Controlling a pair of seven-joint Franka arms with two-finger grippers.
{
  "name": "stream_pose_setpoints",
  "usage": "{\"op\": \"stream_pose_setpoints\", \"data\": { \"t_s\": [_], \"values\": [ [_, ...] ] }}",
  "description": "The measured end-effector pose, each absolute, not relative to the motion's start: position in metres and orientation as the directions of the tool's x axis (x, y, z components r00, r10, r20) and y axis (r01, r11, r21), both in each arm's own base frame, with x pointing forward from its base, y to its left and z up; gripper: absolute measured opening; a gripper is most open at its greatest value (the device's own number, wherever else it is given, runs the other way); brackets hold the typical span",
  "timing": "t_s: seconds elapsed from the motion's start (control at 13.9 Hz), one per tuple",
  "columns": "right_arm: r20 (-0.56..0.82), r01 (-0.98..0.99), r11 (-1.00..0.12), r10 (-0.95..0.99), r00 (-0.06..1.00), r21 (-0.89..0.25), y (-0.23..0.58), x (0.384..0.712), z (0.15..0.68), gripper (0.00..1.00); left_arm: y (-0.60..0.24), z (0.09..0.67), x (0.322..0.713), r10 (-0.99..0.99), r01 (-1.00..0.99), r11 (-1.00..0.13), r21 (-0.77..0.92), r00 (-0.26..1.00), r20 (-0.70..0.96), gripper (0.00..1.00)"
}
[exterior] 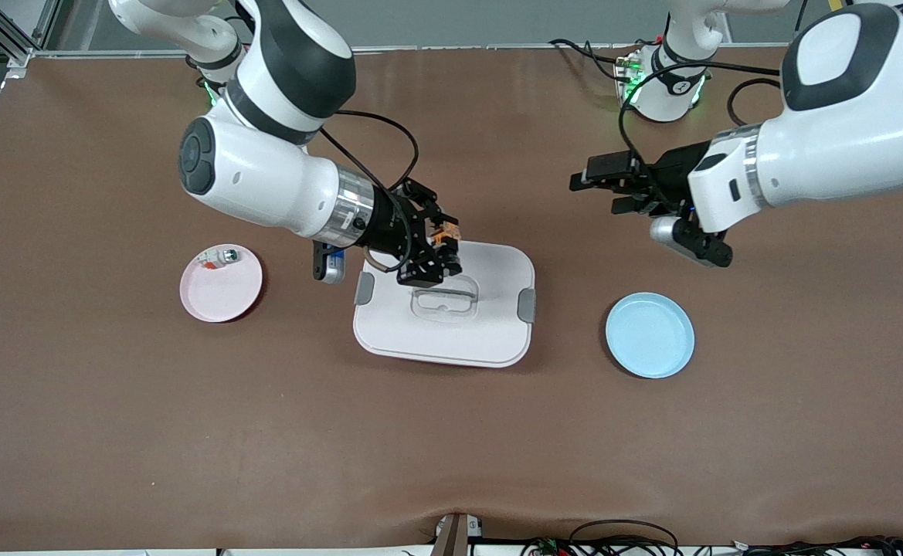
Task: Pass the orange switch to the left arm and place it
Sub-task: 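Carry the switch over the box toward the left gripper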
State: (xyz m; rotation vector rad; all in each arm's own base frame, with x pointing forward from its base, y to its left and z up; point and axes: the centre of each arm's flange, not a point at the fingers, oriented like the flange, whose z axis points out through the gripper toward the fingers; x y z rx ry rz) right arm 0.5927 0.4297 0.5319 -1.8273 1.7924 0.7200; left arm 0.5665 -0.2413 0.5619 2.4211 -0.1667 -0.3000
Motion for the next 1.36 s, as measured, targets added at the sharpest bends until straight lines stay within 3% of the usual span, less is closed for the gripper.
{"op": "stream_pose_setpoints", "data": {
  "t_s": [0.79,1.36],
  "values": [
    [-0.683,-0.996,0.055,-0.725,-0.086,0.068,0.510,0.568,0.509,0.73,-0.289,0.538,0.577,-0.161,-0.030,-0.714,0.700,0.979,-0.123,1.00],
    [-0.690,-0.995,0.077,-0.717,-0.099,0.063,0.515,0.569,0.512,0.73,-0.288,0.510,0.590,-0.171,-0.028,-0.698,0.715,0.977,-0.129,1.00]
  ]
}}
